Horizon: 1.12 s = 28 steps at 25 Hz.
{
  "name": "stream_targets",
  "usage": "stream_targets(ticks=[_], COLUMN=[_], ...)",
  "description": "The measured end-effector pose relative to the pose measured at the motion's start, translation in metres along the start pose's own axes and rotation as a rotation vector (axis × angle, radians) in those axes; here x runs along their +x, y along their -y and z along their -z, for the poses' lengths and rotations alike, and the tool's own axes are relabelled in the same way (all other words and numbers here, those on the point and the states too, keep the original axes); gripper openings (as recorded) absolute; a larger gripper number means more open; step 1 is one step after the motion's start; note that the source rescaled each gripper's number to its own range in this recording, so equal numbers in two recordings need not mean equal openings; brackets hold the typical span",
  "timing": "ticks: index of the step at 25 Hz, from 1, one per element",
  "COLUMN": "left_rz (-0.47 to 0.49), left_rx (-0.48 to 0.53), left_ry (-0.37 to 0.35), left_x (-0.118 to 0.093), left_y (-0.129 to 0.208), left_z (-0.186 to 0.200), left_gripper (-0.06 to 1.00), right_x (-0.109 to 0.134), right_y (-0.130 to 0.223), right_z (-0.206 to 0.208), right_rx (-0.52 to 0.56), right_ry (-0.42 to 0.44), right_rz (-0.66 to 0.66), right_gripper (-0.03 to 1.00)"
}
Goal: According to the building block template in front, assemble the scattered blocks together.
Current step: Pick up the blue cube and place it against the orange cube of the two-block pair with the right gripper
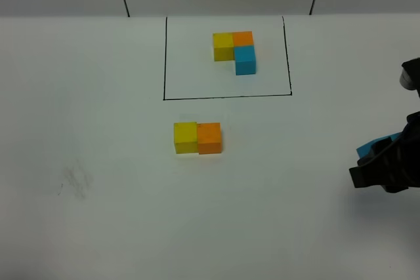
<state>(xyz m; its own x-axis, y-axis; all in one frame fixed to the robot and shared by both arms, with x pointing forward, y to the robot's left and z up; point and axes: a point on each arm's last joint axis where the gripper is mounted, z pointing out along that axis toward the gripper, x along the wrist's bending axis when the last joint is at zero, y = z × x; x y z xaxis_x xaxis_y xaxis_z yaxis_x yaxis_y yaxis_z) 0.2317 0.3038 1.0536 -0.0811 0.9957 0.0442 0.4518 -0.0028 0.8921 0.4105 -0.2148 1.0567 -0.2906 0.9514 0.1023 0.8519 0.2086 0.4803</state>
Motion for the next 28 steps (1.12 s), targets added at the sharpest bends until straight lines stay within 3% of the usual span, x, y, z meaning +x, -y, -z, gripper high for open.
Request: stream_targets(ticks=[7, 28], left_rz=[0.000, 0.000], left_rx=[0.000, 0.000], left_ry=[0.000, 0.000], left_x=[0.000, 0.000], left_y=[0.000, 0.000], left_z=[0.000, 0.000], left_gripper=[0.00, 0.00], right_x=[0.025, 0.097], right_y=[-0.004, -0.039], right_z=[-0.015, -0.120], right_rx=[-0.014, 0.082], right_ry=[-0.043, -0.096], right_rz=[0.018, 0.140], right_gripper=[0.46, 0.46])
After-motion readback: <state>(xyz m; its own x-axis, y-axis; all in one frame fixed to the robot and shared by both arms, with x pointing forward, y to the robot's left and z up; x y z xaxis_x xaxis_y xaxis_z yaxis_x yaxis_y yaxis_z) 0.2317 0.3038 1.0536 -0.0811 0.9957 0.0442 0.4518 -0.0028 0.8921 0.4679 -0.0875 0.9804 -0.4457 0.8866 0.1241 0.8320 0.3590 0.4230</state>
